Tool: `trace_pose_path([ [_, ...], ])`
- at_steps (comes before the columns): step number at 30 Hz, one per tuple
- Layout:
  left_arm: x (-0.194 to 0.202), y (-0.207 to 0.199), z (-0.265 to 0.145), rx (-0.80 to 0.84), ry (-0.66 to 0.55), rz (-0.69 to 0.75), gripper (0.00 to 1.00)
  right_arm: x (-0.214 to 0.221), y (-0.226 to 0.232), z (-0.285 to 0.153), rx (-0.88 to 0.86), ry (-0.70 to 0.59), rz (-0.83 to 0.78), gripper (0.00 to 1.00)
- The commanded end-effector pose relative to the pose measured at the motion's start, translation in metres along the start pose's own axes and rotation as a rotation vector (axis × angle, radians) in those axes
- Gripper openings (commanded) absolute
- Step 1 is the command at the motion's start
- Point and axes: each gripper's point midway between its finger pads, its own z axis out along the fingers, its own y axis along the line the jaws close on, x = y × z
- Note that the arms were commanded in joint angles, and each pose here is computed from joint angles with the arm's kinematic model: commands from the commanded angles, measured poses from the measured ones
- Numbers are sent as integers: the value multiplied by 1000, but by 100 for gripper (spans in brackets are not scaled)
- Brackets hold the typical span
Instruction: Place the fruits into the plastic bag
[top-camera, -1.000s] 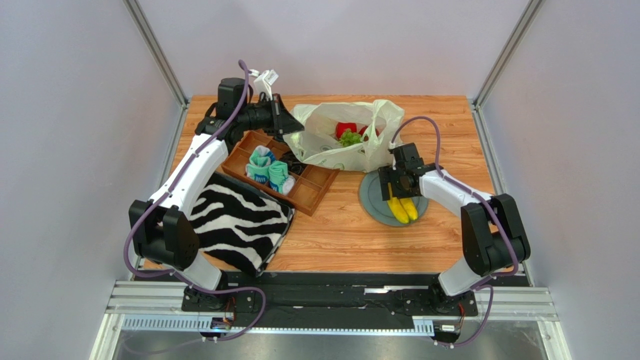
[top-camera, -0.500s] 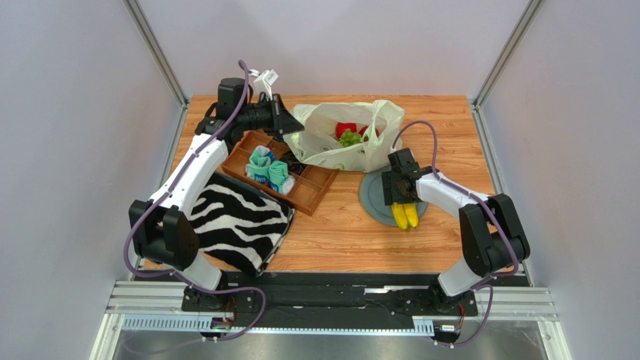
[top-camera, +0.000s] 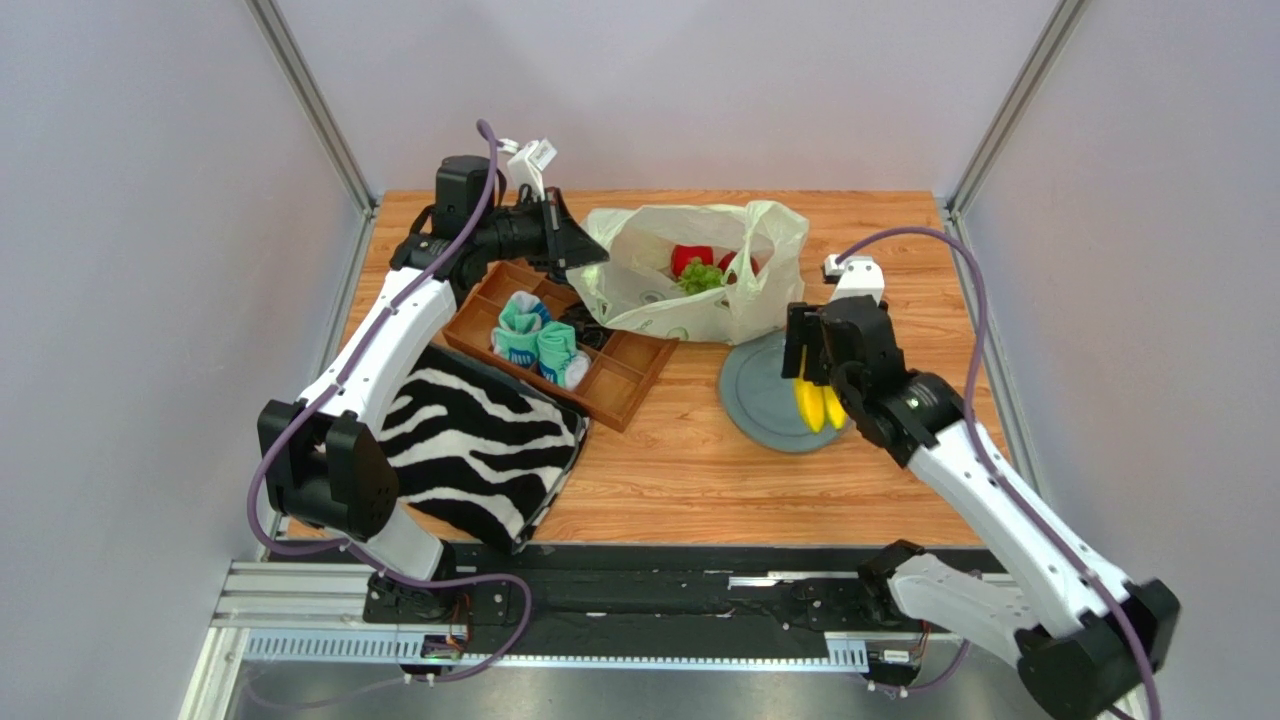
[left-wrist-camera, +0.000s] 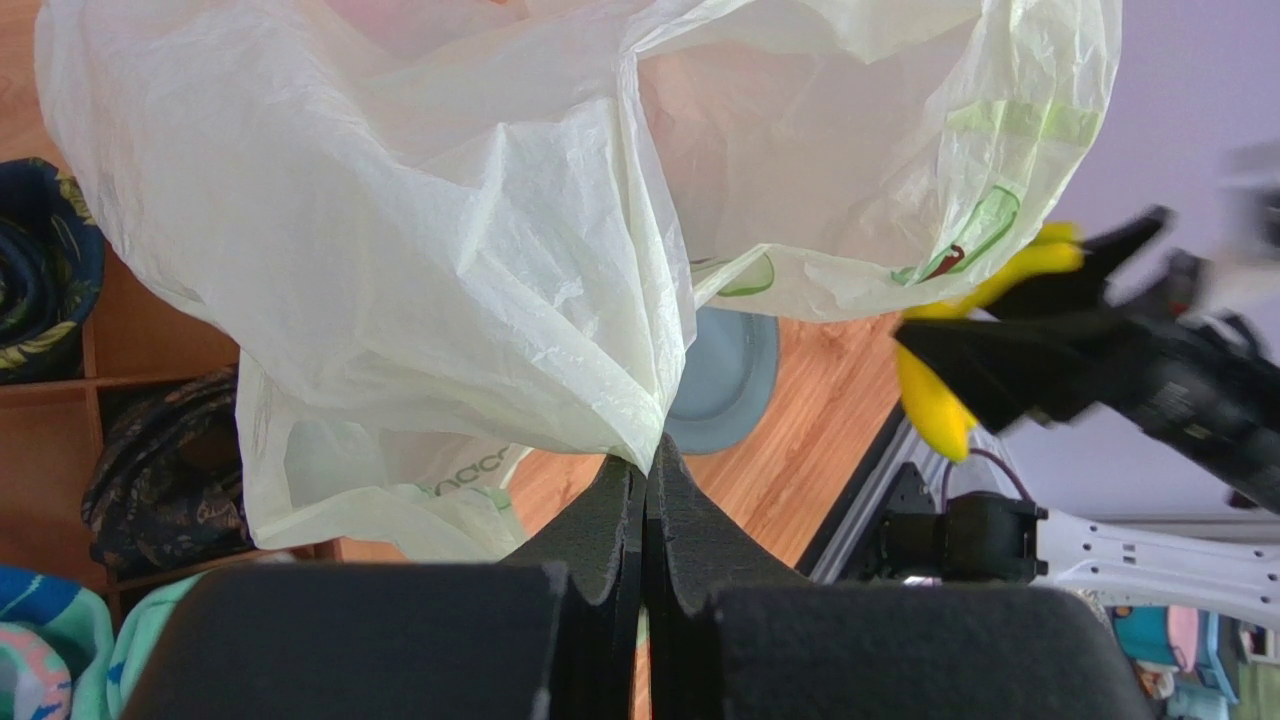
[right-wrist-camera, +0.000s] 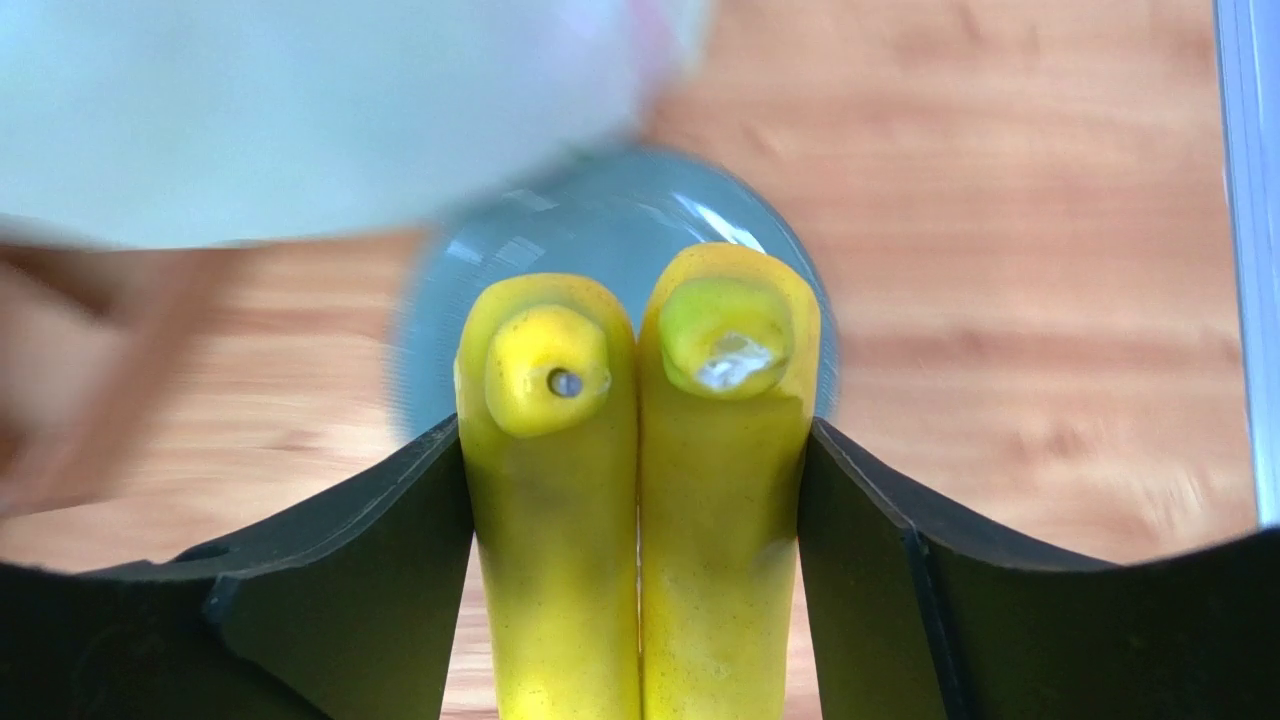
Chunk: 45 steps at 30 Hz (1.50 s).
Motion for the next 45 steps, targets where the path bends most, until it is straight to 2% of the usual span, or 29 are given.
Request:
trace_pose_path([
  [1, -13, -15, -9, 38, -50, 44, 0, -88, 50, -73, -204, -335, 67, 26],
  [5, -14, -17, -9, 42, -46, 44, 0, -134, 105, -122, -387, -473, -15, 25],
  [6, -13, -17, -9, 43, -45, 40, 0, -140, 129, -136, -478, -500, -42, 26],
  [7, -12, -17, -9, 45, -42, 37, 0, -138, 150, -130, -521, -481, -89, 26],
  [8, -13, -18, -10, 46, -44, 40, 0, -148, 170, -146, -628, -490, -101, 26],
  [11, -15, -21, -13, 44, -53, 50, 0, -144, 211, -129, -692, -417, -133, 25],
  [13, -15, -22, -14, 44, -57, 56, 0, -152, 223, -121, -681, -406, -145, 25],
  [14, -16, -24, -16, 45, -61, 62, 0, -144, 233, -102, -651, -374, -178, 25],
  [16, -16, -26, -18, 46, -64, 65, 0, -155, 237, -95, -611, -382, -195, 25],
  [17, -17, -26, -18, 46, -66, 68, 0, -148, 243, -76, -578, -340, -218, 25],
  [20, -18, -27, -20, 42, -71, 72, 0, -146, 249, -63, -567, -281, -209, 25],
  [21, -18, -28, -21, 41, -73, 77, 0, -141, 247, -46, -543, -246, -207, 25],
  [28, -18, -29, -23, 40, -79, 80, 0, -145, 237, 11, -565, -119, -69, 26],
  [29, -18, -30, -23, 44, -80, 82, 0, -156, 234, 15, -586, -117, -42, 26],
  [31, -18, -30, -23, 45, -82, 76, 0, -145, 237, 34, -606, -36, -26, 26],
  [37, -16, -27, -21, 46, -76, 69, 0, -136, 240, 37, -648, 2, 1, 25],
  [40, -15, -25, -19, 43, -73, 65, 0, -127, 243, 22, -680, -15, -21, 24],
  [42, -14, -23, -17, 40, -69, 61, 0, -130, 244, 2, -693, -74, -48, 24],
  [45, -13, -21, -16, 38, -64, 54, 0, -118, 243, -14, -699, -75, -66, 24],
])
